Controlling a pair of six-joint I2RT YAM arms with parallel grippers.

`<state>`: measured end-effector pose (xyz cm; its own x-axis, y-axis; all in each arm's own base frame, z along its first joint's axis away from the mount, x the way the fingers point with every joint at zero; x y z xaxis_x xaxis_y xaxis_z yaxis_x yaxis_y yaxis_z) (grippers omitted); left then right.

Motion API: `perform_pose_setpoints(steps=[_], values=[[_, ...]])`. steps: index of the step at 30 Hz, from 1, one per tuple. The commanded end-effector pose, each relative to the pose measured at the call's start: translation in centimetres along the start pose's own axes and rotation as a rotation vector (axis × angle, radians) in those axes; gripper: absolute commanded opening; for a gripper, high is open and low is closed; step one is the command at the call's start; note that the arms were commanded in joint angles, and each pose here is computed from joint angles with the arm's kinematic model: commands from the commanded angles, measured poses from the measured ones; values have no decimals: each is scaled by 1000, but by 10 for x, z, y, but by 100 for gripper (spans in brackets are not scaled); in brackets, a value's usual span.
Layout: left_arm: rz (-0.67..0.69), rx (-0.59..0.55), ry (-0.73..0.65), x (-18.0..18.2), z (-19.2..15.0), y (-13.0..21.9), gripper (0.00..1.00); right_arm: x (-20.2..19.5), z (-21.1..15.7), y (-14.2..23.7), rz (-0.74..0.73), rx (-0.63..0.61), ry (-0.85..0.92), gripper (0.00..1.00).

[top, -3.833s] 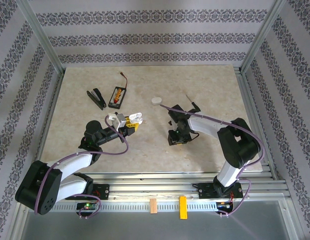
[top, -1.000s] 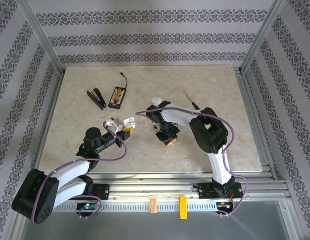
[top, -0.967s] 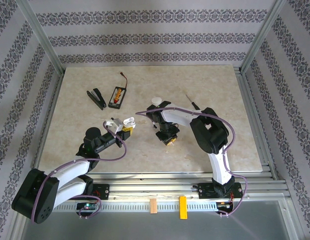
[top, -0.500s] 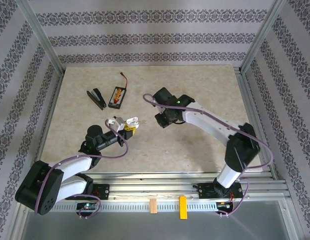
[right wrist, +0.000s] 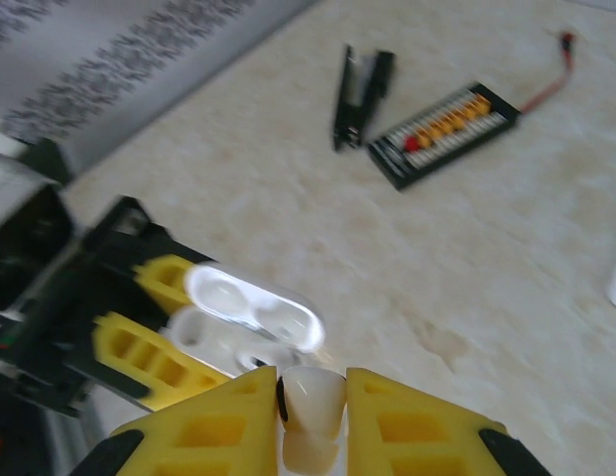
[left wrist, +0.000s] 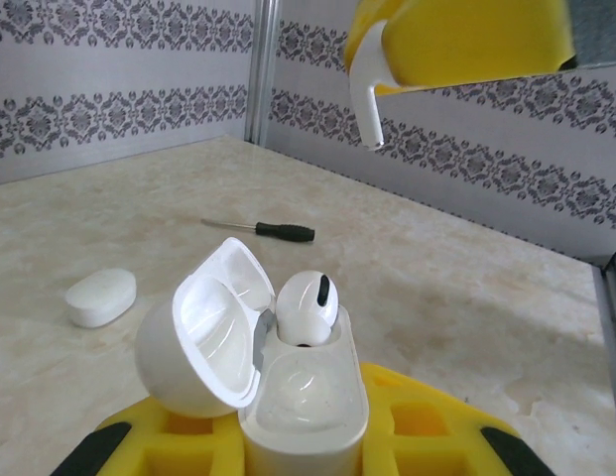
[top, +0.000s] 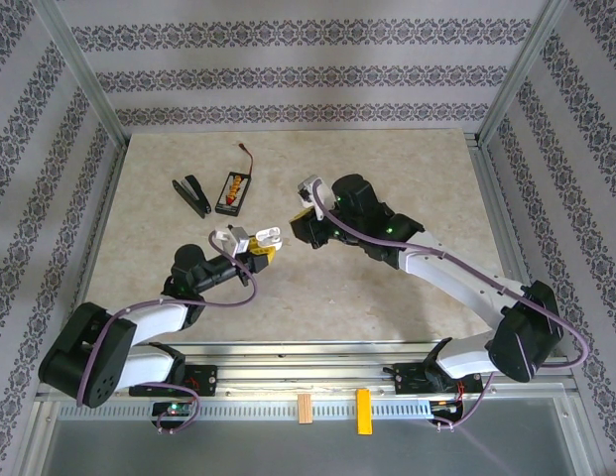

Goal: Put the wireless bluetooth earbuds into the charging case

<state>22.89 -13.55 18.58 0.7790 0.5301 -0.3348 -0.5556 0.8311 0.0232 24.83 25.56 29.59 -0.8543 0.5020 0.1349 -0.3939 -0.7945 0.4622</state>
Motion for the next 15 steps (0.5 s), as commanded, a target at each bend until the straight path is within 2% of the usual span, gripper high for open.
perform_pose_setpoints(steps=[1,15], values=[[-96,-87,-19,-10,20,-6,3,14,13,-6,136,-116,39,19],[-125,-124,4,-9,28,-12,2,18,-1,-41,217,-99,34,18]])
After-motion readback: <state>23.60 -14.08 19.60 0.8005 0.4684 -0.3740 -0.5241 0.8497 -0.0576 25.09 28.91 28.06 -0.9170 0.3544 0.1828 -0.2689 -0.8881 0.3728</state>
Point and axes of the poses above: each hand's point on the last joint's axis, 136 mm out from that joint toward the fingers, its own y axis back along the fingers, its own x axis along the line the jaws close on, z = x × y, the point moved 9 cm from there along y, back along the fingers, and after that the axes turned 11 degrees about y, right-handed, at the moved point
